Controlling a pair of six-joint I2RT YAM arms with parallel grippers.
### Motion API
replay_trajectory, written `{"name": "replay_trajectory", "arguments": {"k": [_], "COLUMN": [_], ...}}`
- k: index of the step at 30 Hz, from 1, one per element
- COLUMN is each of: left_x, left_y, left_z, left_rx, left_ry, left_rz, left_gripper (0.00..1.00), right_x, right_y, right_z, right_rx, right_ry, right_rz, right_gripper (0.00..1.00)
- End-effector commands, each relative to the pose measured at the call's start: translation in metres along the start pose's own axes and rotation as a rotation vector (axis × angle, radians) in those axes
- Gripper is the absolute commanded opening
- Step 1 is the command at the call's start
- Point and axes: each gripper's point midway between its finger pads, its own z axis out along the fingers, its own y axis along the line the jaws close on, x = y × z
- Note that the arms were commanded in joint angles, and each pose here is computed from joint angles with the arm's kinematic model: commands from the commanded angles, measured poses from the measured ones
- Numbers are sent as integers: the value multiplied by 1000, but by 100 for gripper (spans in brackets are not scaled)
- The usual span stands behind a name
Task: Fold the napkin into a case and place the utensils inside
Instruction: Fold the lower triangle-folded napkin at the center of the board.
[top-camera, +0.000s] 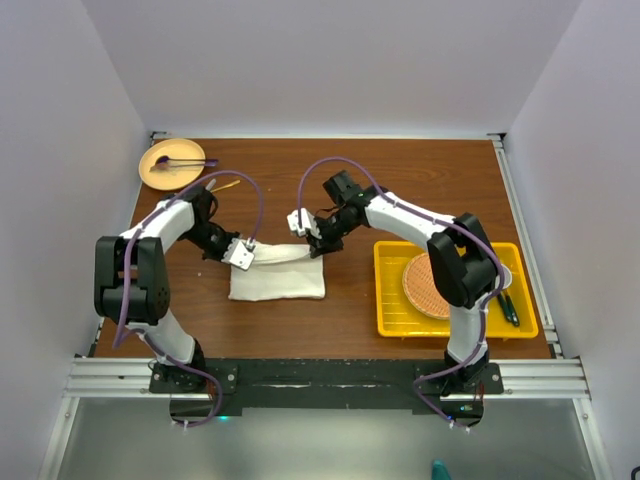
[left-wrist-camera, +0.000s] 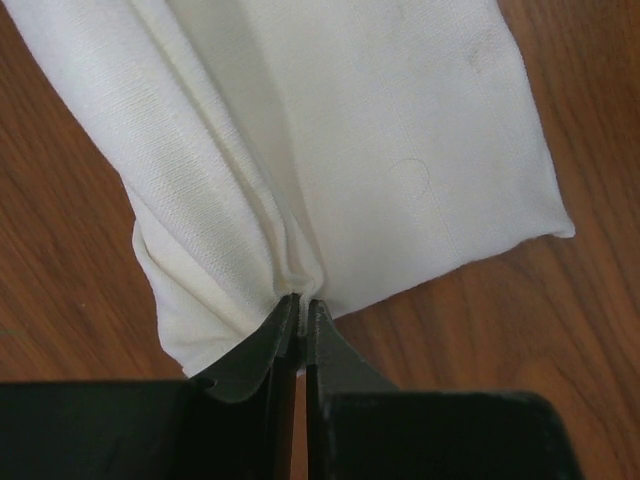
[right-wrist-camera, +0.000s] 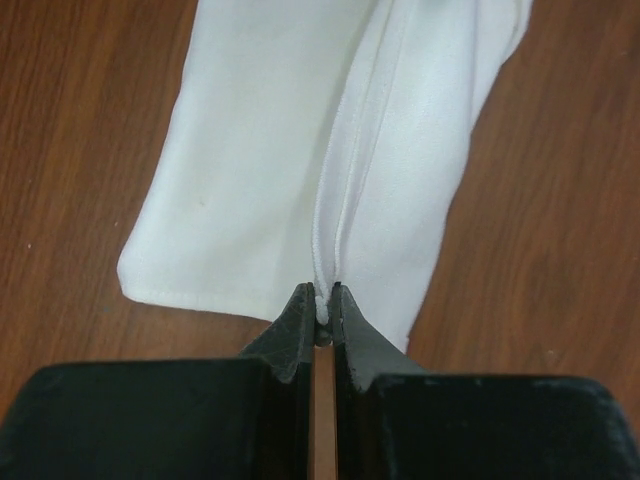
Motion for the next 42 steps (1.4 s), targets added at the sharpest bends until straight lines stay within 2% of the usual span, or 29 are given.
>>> {"name": "replay_trajectory", "arguments": {"k": [1, 8, 20, 23, 26, 30, 31, 33, 34, 36, 37, 39, 40, 42], "left_x": [2, 14, 1, -4, -13, -18, -22, -24, -24, -24, -21, -12, -14, -12], "left_y": [-22, -32, -16, -19, -22, -11, -8, 5, 13, 28, 25, 39, 34, 40], "left_z": [-4, 9, 2, 0, -3, -26, -35, -54, -64, -80, -79, -87, -81, -81], "left_rx": [34, 67, 34, 51, 56, -45, -86, -162, -223, -320, -338, -449, -447, -485], "left_ry": [22, 46, -22, -39, -68, -135, -185, -224, -271, -300, -315, -297, -317, -338], "left_rz": [-53, -82, -116, -126, -134, -261, -336, -412, -530, -570, -708, -744, -824, -870], "left_gripper": [0, 0, 1, 6, 22, 33, 34, 46, 48, 50, 51, 52, 52, 53], "right_x": [19, 55, 51, 51, 53, 56, 58, 57, 57, 57, 57, 56, 55, 54], "right_y": [-4, 1, -12, -10, -8, -5, -5, -5, -7, -7, -7, -7, -7, -7], "right_z": [-1, 10, 10, 14, 17, 20, 20, 22, 22, 23, 22, 22, 21, 22], "right_rx": [56, 62, 71, 60, 43, 29, 29, 25, 27, 26, 25, 25, 28, 28], "right_ry": [89, 175, 201, 223, 242, 270, 277, 284, 286, 288, 290, 286, 284, 282], "right_rz": [-61, -52, -17, -25, -40, -74, -79, -90, -96, -95, -92, -95, -96, -99], "right_gripper": [0, 0, 0, 0, 0, 0, 0, 0, 0, 0, 0, 0, 0, 0]}}
